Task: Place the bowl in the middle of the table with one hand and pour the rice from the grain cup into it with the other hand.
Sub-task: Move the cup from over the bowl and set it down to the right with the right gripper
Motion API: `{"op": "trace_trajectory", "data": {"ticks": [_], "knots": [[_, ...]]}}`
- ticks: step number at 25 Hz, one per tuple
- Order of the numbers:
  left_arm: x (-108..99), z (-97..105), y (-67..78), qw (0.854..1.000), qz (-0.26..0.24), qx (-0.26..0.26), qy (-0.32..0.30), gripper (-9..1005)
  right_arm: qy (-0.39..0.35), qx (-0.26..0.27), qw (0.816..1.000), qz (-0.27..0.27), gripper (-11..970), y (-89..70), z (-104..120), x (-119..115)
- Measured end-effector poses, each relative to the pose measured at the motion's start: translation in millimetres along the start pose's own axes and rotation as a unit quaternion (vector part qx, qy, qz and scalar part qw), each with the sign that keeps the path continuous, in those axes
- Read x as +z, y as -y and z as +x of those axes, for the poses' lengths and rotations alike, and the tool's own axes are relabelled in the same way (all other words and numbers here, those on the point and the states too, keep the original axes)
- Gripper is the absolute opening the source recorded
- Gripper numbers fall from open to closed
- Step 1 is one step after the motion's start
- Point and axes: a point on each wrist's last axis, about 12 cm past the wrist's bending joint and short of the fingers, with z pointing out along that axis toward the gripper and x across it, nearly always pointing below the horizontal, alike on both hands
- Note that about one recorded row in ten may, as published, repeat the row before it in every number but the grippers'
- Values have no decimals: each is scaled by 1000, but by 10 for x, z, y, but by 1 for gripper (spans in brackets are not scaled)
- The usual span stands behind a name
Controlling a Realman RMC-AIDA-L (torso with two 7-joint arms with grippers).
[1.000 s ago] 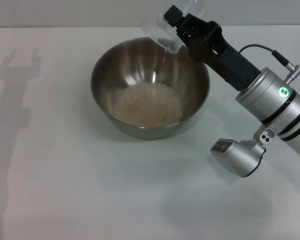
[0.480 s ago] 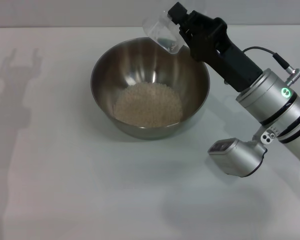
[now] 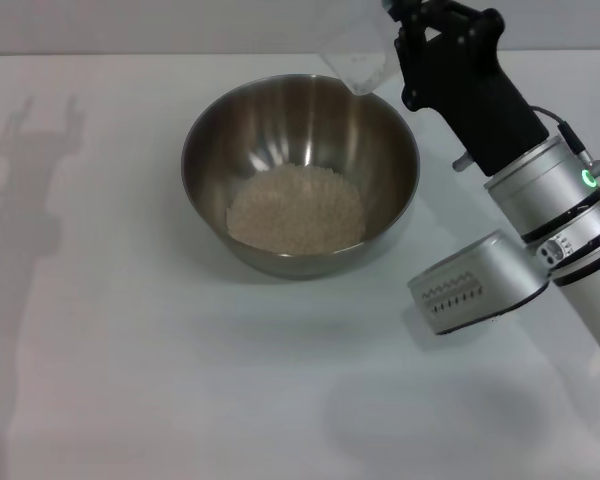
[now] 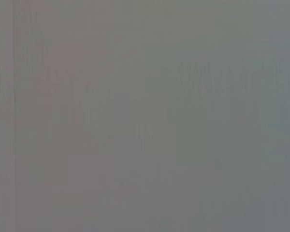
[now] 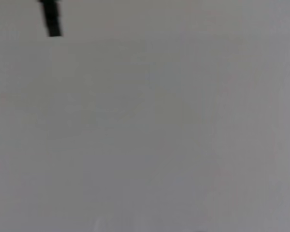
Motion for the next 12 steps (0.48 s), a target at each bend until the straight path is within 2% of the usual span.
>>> {"op": "trace_trajectory", "data": {"ticks": [2, 5, 6, 7, 8, 11, 12], "knots": [[0, -1, 0, 1000, 0, 0, 0, 557, -28, 65, 997, 7, 4, 6, 31, -18], [0, -2, 1, 1000, 0, 0, 1, 557, -51, 134, 989, 15, 4, 7, 75, -59], [0, -2, 1, 1000, 0, 0, 1, 557, -51, 134, 989, 15, 4, 7, 75, -59], [-2, -6, 4, 1000, 1, 0, 3, 557, -62, 176, 982, 21, 4, 5, 87, -95], [-2, -6, 4, 1000, 1, 0, 3, 557, -62, 176, 982, 21, 4, 5, 87, -95], [-15, -18, 8, 1000, 3, 1, 11, 557, -83, 247, 965, 35, 4, 6, 96, -156], [-21, -23, 6, 1000, 3, 2, 15, 557, -99, 285, 952, 48, 4, 12, 121, -193]]}}
